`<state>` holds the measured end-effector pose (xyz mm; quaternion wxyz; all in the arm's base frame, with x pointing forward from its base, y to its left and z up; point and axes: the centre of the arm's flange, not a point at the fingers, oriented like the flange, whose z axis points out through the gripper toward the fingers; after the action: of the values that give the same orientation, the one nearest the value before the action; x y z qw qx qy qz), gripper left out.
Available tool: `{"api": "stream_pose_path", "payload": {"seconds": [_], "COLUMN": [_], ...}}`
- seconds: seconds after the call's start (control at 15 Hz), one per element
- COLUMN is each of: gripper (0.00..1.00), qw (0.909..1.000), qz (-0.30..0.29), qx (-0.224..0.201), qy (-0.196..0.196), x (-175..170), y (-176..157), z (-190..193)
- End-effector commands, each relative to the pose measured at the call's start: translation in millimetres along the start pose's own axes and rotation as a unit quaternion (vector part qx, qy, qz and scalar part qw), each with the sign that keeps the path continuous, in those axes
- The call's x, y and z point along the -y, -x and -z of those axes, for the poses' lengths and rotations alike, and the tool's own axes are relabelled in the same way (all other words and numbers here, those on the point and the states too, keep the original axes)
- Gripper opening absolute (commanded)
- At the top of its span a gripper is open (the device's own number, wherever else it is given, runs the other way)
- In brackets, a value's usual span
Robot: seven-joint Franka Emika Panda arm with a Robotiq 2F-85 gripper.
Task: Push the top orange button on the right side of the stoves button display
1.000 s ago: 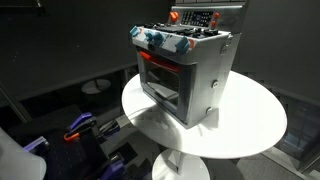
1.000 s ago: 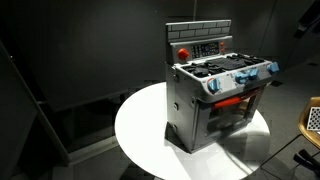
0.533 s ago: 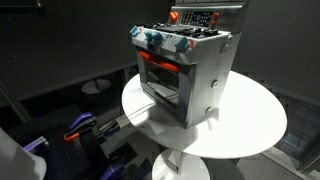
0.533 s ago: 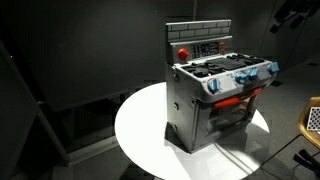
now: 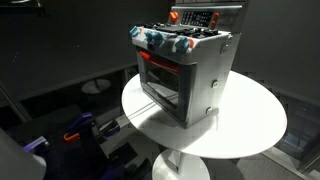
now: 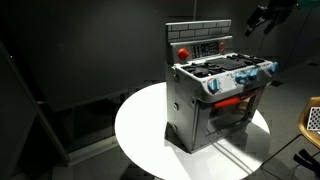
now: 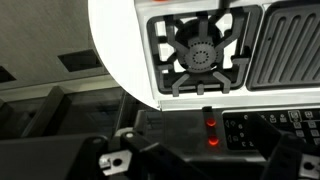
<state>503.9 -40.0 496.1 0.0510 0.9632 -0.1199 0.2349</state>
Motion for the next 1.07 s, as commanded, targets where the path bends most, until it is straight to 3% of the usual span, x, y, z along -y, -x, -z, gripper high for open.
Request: {"api": "stream_pose_path", "payload": {"seconds": [0.0,1.0], "gripper": [1.0,1.0], "qw": [0.9996,0.9974], "qz": [-0.012,-0.031], "qx": [-0.018,-0.022], "qy": [0.018,0.061], "x": [9,15], "y": [-32,-74], "z": [-18,-79]}}
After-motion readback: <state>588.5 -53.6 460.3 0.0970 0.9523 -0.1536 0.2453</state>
